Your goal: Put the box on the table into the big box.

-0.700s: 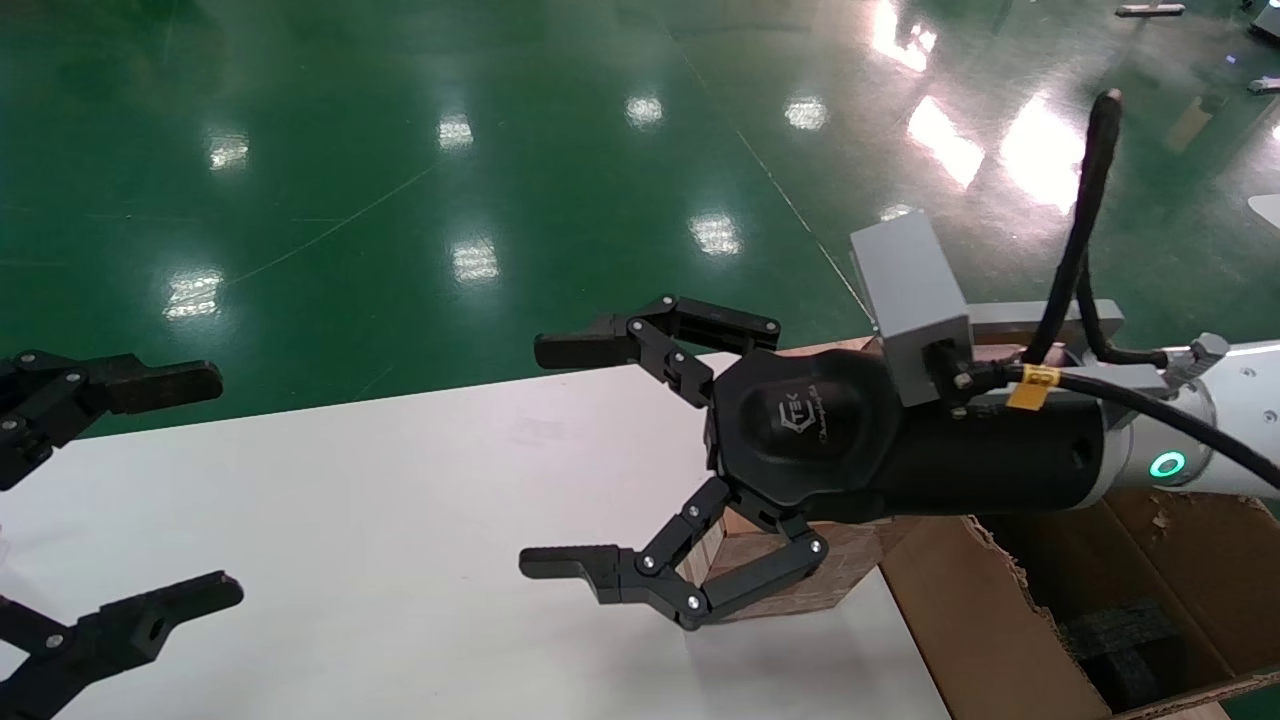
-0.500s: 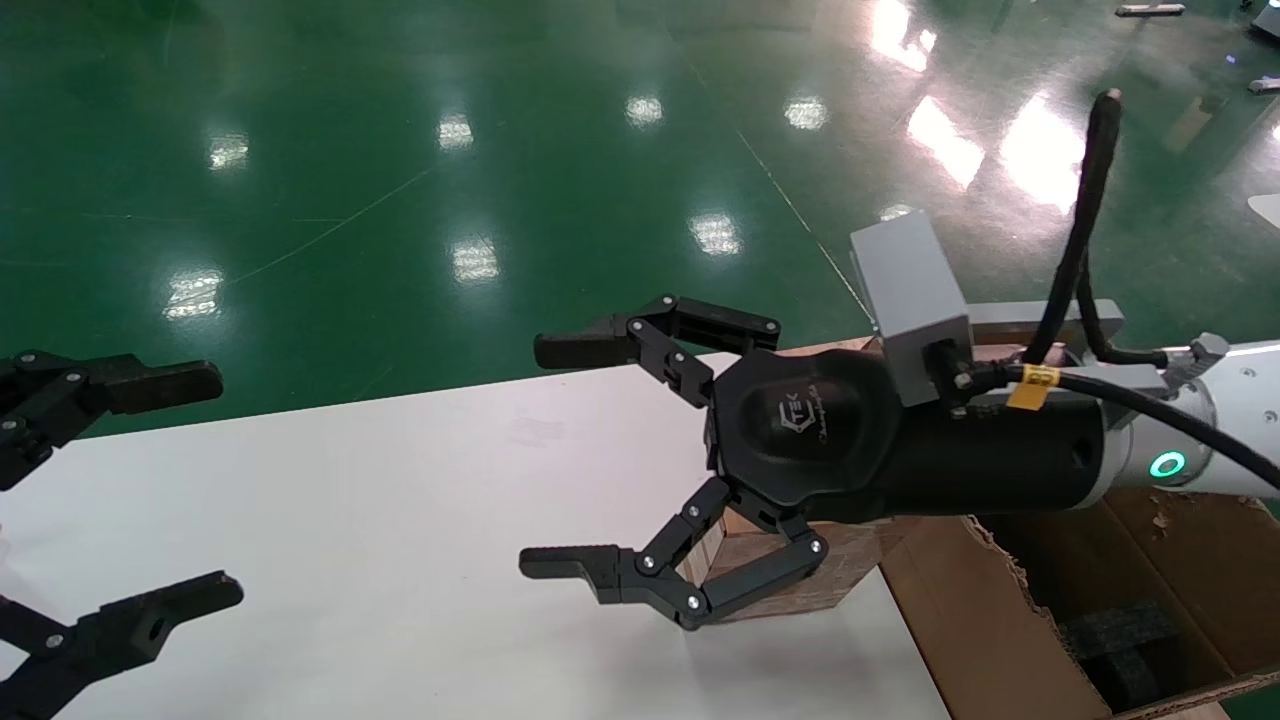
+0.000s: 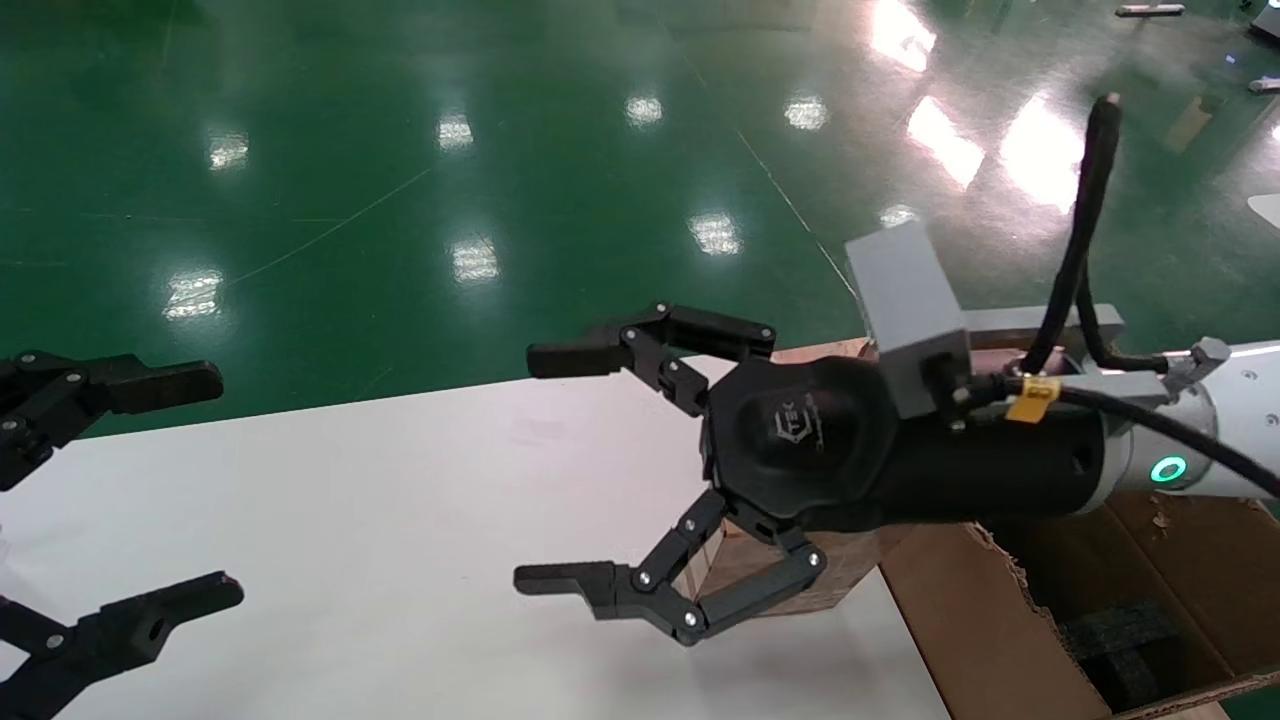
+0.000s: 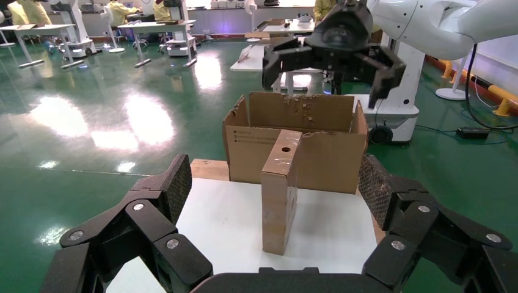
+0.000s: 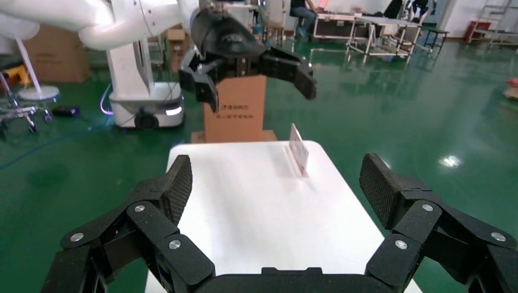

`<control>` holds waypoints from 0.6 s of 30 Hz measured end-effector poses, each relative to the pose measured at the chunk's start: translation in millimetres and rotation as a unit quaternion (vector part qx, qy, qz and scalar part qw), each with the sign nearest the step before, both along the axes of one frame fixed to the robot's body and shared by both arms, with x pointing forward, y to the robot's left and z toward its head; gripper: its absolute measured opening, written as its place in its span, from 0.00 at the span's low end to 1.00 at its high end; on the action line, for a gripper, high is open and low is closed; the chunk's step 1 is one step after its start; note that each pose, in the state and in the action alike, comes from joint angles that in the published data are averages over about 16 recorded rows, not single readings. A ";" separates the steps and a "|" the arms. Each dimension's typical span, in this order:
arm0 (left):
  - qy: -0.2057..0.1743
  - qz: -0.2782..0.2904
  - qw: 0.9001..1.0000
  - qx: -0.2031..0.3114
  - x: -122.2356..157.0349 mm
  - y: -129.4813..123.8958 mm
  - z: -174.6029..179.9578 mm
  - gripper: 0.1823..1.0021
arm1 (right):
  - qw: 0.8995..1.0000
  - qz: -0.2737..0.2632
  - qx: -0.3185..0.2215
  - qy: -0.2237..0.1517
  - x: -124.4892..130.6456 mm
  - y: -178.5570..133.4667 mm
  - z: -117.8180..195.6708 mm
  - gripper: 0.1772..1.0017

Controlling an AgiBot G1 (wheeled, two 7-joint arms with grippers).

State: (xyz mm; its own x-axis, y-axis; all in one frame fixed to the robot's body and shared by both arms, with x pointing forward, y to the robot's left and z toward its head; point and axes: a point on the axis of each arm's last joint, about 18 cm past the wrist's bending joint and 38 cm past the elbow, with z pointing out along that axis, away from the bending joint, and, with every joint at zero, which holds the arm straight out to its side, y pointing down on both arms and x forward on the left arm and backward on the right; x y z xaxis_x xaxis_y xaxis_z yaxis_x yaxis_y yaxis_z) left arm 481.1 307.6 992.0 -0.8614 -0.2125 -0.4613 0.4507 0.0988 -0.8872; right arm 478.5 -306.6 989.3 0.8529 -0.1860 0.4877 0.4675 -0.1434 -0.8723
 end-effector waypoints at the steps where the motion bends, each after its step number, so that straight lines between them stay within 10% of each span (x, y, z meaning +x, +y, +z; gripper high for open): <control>1: 0.000 0.000 1.000 0.000 0.0 0.0 0.0 1.00 | 1.000 -0.002 -0.003 -0.001 0.9 -1.2 -0.7 1.00; 18: 0.000 0.000 1.000 0.000 0.0 0.0 0.0 1.00 | 0.995 -0.065 -0.070 -0.001 36.1 -41.2 -37.3 1.00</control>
State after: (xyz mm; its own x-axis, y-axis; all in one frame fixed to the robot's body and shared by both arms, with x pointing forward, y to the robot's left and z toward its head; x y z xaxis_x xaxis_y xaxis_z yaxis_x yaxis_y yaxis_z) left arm 481.1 307.6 992.0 -0.8614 -0.2125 -0.4613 0.4507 0.0988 -0.8872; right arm 514.6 -347.9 952.0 0.8245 -0.2249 0.5192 0.4393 -0.3239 -0.8379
